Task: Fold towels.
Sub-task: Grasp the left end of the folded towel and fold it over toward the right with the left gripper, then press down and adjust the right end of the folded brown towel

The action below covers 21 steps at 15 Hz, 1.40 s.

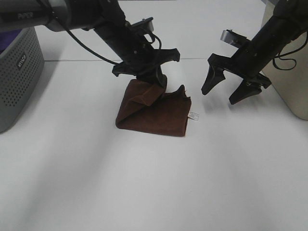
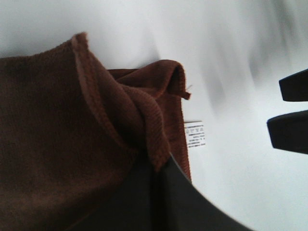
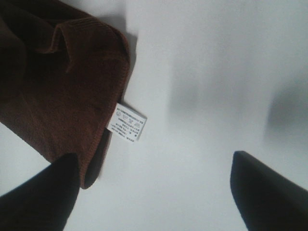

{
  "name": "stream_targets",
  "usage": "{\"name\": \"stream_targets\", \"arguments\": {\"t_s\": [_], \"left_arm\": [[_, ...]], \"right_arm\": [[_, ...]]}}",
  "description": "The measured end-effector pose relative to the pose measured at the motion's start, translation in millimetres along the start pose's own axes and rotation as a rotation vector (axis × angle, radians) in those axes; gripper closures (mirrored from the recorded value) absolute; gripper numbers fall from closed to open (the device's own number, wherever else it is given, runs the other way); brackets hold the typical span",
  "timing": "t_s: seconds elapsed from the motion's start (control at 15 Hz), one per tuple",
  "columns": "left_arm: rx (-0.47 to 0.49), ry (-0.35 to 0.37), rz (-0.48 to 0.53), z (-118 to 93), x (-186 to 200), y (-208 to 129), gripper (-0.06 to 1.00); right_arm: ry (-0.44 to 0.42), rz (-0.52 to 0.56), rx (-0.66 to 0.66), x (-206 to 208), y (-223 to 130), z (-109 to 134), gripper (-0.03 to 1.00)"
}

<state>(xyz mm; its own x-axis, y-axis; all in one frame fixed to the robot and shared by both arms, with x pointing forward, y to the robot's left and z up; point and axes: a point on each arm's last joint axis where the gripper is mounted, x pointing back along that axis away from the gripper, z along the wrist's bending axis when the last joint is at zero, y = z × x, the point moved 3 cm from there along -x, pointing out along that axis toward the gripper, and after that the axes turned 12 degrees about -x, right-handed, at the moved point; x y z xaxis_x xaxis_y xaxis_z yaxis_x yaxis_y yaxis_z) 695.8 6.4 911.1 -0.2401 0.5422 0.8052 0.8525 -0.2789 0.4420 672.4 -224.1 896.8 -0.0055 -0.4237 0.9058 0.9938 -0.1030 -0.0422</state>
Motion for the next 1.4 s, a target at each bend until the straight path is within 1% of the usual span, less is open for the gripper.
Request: {"name": "stream_targets", "arguments": {"t_s": [0.13, 0.2, 0.33, 0.4, 0.47, 0.53, 0.6, 0.67, 0.73, 0.87, 0.93, 1.0, 1.13, 1.2, 1.33, 1.4], "left_arm": [[-0.008, -0.012, 0.009, -11, -15, -3, 0.93], [0.000, -0.014, 0.017, -13, -21, -6, 0.90], [0.010, -0.017, 0.029, -14, -27, -9, 0.80], [0.042, -0.045, 0.034, -17, -30, -11, 0.55], [0.066, -0.069, 0.031, -19, -30, -10, 0.39], [0.081, -0.103, 0.023, -24, -30, -9, 0.28], [0.091, -0.142, 0.014, -28, -29, -8, 0.22], [0.078, -0.175, 0.002, -33, -28, -6, 0.19], [0.043, -0.193, -0.014, -36, -22, -3, 0.18], [-0.057, -0.198, -0.064, -37, -2, 9, 0.17], [-0.084, -0.188, -0.094, -32, 13, 18, 0.17], [-0.103, -0.162, -0.123, -18, 33, 26, 0.17], [-0.104, -0.105, -0.160, 12, 65, 38, 0.17], [-0.091, -0.075, -0.163, 31, 77, 40, 0.17], [-0.055, -0.019, -0.127, 66, 91, 36, 0.17], [-0.043, 0.012, -0.105, 79, 95, 33, 0.17]], "right_arm": [[0.000, 0.001, 0.000, 0, 0, 0, 0.16], [0.000, 0.001, 0.000, 0, 0, 0, 0.16], [0.000, 0.001, 0.000, 0, 0, 0, 0.16], [0.001, 0.001, 0.000, 0, 0, 0, 0.16], [0.003, 0.001, -0.001, 0, 0, 0, 0.16], [0.005, 0.001, -0.002, 0, 0, 1, 0.16], [0.010, 0.000, -0.005, 0, 0, 1, 0.16], [0.015, -0.001, -0.007, 0, 0, 2, 0.16], [0.022, -0.001, -0.011, 0, 0, 3, 0.16], [0.054, 0.003, -0.021, 0, 0, 7, 0.16], [0.078, 0.013, -0.017, 0, -1, 9, 0.16], [0.110, 0.023, -0.010, 1, -3, 13, 0.16], [0.215, 0.039, 0.002, 4, -5, 26, 0.16], [0.277, 0.034, 0.019, 8, -5, 34, 0.17], [0.409, 0.006, 0.045, 21, -6, 57, 0.17], [0.460, 0.002, 0.071, 23, -9, 71, 0.18]]}}
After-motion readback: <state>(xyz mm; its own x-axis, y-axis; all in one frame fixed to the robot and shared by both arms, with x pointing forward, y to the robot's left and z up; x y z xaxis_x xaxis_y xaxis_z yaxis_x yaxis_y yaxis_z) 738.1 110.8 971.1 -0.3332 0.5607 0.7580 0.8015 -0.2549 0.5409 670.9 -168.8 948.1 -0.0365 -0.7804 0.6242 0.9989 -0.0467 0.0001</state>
